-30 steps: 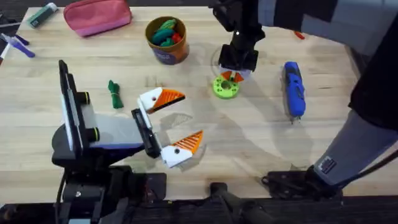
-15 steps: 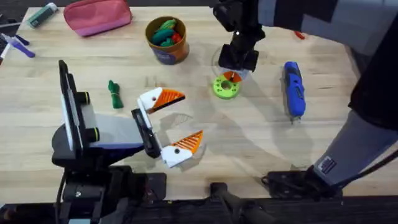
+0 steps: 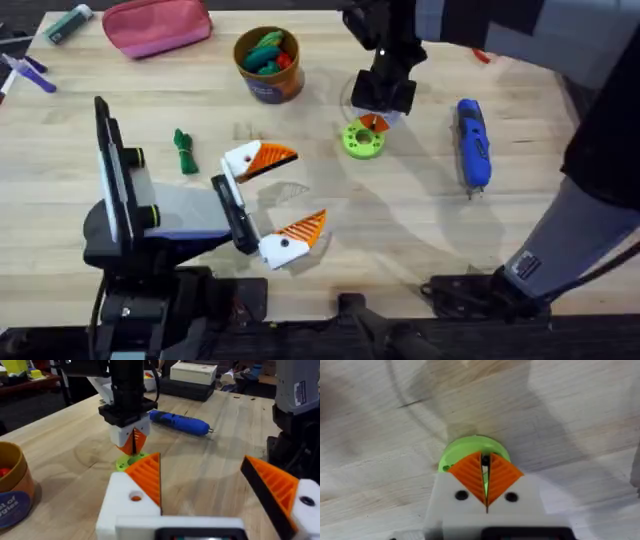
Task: Pick up the gripper from the table and insert it into the empty holder that is missing its gripper. Then pick up a screw, insert it into the mounting hole, and use the screwdriver to tighten it. Finally, clean up the table by picking up the vegetable and placing it into the bucket.
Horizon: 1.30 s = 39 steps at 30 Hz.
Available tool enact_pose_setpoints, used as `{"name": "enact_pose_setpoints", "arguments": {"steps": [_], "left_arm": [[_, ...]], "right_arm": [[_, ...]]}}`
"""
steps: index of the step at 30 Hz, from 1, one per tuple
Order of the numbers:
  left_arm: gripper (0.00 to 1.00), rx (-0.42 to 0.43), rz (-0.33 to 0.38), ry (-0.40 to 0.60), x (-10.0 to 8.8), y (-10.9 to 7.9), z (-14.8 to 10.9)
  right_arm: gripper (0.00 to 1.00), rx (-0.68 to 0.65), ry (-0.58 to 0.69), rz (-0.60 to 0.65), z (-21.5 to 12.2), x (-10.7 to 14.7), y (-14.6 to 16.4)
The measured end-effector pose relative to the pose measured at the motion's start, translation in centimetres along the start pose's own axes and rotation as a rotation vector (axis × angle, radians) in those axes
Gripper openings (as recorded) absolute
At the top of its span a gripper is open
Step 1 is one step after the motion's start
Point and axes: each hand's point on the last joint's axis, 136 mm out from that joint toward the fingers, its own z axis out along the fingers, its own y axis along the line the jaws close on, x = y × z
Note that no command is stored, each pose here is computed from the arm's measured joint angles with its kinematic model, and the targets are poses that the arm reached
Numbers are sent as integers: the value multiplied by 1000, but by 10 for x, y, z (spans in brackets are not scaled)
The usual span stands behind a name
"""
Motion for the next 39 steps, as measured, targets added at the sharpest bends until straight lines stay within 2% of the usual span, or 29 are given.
{"name": "enact_pose_setpoints", "arguments": {"steps": [4, 13, 20, 22, 23, 27, 30, 35, 39], "left_arm": [[987, 0, 0, 0, 0, 0, 0], [986, 0, 0, 0, 0, 0, 0], [987, 0, 0, 0, 0, 0, 0], [987, 0, 0, 0, 0, 0, 0], [986, 0, 0, 0, 0, 0, 0], [985, 0, 0, 0, 0, 0, 0], [987, 0, 0, 0, 0, 0, 0], [985, 0, 0, 0, 0, 0, 0], [985, 0, 0, 0, 0, 0, 0]], "right_arm": [[7, -6, -31, -1, -11, -3, -1], [7, -77, -126, -19, -58, -3, 1], [7, -112, -176, -140, -104, 3, 3], [7, -119, -192, -200, -120, 4, 4], [7, -126, -222, -306, -144, 7, 4], [7, -164, -300, -499, -181, 15, 15], [7, -192, -361, -677, -203, 30, 26], [7, -204, -415, -935, -219, 57, 39], [7, -191, -430, -1082, -220, 69, 45]]}}
